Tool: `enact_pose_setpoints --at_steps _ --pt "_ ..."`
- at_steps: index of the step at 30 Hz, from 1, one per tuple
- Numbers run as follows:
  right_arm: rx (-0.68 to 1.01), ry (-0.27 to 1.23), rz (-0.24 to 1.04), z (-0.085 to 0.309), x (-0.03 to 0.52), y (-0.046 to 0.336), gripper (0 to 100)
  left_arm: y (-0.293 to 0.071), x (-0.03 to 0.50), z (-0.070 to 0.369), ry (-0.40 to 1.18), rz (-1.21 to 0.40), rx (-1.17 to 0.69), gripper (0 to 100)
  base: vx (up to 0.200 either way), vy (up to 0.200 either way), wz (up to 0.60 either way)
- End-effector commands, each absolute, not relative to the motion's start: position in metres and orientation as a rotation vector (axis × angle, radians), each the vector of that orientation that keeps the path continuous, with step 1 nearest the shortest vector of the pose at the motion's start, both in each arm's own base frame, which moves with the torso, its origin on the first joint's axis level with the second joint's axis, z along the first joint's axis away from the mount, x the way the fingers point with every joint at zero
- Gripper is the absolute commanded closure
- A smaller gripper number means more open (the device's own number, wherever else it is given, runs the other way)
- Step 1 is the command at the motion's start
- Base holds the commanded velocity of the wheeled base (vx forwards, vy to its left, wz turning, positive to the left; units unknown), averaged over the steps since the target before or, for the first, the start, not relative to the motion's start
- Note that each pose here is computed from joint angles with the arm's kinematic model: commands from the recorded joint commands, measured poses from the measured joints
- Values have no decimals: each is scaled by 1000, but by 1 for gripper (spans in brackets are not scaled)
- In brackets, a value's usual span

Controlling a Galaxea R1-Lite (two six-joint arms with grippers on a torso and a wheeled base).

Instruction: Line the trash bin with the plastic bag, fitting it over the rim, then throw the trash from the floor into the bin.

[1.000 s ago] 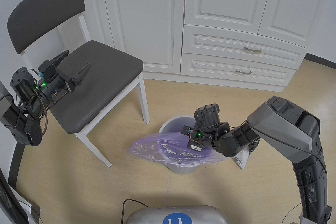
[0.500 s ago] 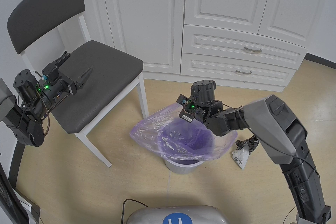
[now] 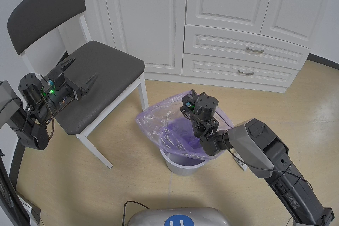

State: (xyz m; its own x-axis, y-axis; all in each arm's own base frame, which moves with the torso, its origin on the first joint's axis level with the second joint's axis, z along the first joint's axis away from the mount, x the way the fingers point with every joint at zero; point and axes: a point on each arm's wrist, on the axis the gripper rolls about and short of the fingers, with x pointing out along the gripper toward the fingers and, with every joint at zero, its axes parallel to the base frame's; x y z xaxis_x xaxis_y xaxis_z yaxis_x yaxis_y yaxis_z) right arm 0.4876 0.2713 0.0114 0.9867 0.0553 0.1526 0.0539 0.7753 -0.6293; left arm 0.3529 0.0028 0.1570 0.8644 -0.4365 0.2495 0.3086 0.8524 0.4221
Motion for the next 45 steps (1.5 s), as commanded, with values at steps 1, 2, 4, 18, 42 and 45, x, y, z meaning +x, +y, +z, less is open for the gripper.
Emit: enact_pose_setpoints --at_steps 1,2,4,18,42,45 --pt "-717 -100 -2 -32 489 266 100 -1 357 147 -325 -413 388 0 0 0 0" --pt "-717 -97 -5 -33 490 265 100 -1 357 147 -325 -413 388 0 0 0 0" --pt "-713 -98 -9 -33 490 264 100 -1 357 146 -322 -413 388 0 0 0 0" --pt "-672 -145 -37 2 494 259 0 -3 359 141 -316 -421 400 0 0 0 0" --pt "-745 102 339 133 411 231 0 -3 360 139 -308 -420 400 0 0 0 0" --pt "-770 110 402 134 388 248 0 -2 360 139 -309 -418 403 0 0 0 0"
